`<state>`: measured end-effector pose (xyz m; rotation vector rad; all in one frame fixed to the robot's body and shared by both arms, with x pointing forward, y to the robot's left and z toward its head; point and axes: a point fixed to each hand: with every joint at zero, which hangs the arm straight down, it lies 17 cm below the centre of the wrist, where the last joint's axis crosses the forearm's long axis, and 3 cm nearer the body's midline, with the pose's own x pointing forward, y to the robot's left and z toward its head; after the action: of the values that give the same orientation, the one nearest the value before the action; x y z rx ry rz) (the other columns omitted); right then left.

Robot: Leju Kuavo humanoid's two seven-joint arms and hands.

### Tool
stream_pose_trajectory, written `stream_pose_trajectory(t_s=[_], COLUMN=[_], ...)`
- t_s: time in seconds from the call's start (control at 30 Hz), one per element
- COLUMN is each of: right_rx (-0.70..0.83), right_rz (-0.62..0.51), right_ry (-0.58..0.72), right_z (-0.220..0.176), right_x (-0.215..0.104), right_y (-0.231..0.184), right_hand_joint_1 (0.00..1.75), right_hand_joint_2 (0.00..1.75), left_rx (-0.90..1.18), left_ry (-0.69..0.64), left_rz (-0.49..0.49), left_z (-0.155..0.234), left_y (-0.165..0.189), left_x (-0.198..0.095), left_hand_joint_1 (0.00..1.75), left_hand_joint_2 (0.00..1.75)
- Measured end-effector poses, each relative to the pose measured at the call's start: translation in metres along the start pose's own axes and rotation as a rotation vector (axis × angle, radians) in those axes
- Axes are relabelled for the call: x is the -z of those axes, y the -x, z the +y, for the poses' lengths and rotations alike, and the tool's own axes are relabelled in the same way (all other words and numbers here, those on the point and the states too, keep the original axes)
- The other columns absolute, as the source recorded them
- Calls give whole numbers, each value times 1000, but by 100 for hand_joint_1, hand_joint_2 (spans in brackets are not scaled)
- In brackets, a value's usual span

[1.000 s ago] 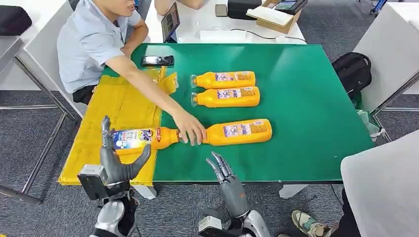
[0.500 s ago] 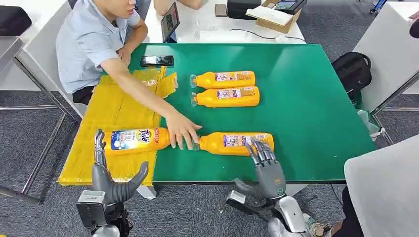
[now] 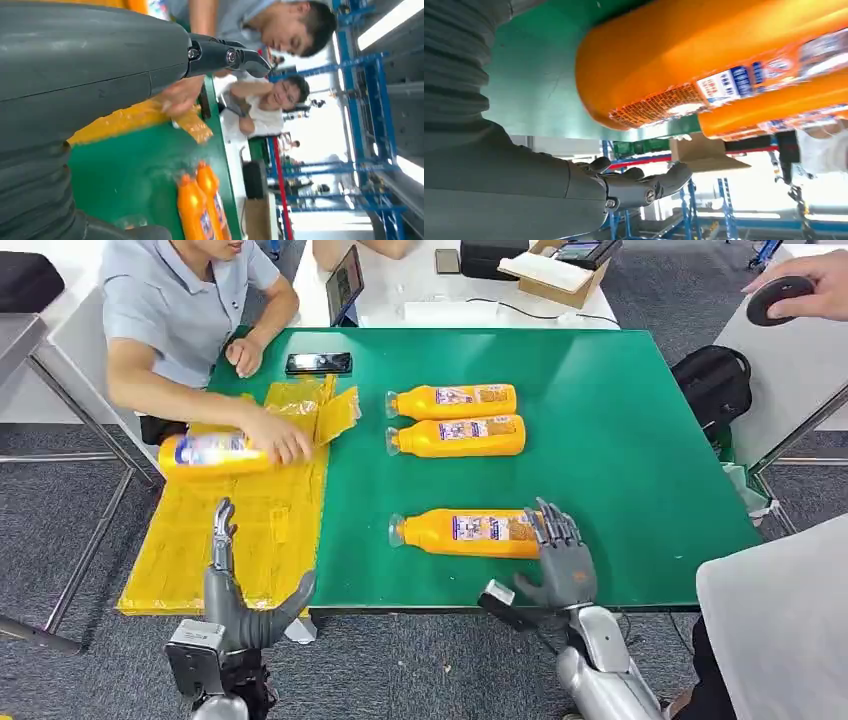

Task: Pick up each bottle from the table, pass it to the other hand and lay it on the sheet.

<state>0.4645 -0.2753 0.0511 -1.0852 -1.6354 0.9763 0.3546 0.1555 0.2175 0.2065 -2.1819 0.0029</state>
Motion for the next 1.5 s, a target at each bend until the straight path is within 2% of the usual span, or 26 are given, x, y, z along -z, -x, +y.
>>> stream_pose_trajectory(t_s=[0.33,0.8,0.83,0.87,0.9,0.97,1.07,1.23,1.4,1.5], right_rx=[-12,10,13,14,15,9,-6,-30,-38,8], right_rz=[12,23,21,22,21,27,48,98,106,81], right_ry=[-75,-292,-317,-347,-377,-434,-498,-599,-613,-602], right_z=[17,53,56,60,64,72,78,85,84,84], right_x=[25,46,48,49,49,48,50,51,54,55], right_y=[4,-9,-11,-12,-14,-15,-14,-6,-6,-16], right_hand_joint_1=[0,3,54,145,145,169,175,175,175,175], right_hand_joint_2=[175,175,175,175,175,175,175,175,175,175], left_rx=[-24,-54,-59,-65,-67,-73,-80,-83,-92,-95], left_ry=[49,102,106,112,117,126,131,142,145,149], left_rz=[-16,-4,-6,-8,-11,-14,-14,-8,-2,2], left_z=[-19,-36,-38,-40,-41,-45,-46,-49,-50,-50], left_y=[-2,4,3,2,2,1,2,4,5,6], left_x=[5,11,13,14,15,17,19,21,22,20], left_hand_joint_1=[0,0,0,0,0,0,0,0,0,0], left_hand_joint_2=[175,175,175,175,175,175,175,175,175,175])
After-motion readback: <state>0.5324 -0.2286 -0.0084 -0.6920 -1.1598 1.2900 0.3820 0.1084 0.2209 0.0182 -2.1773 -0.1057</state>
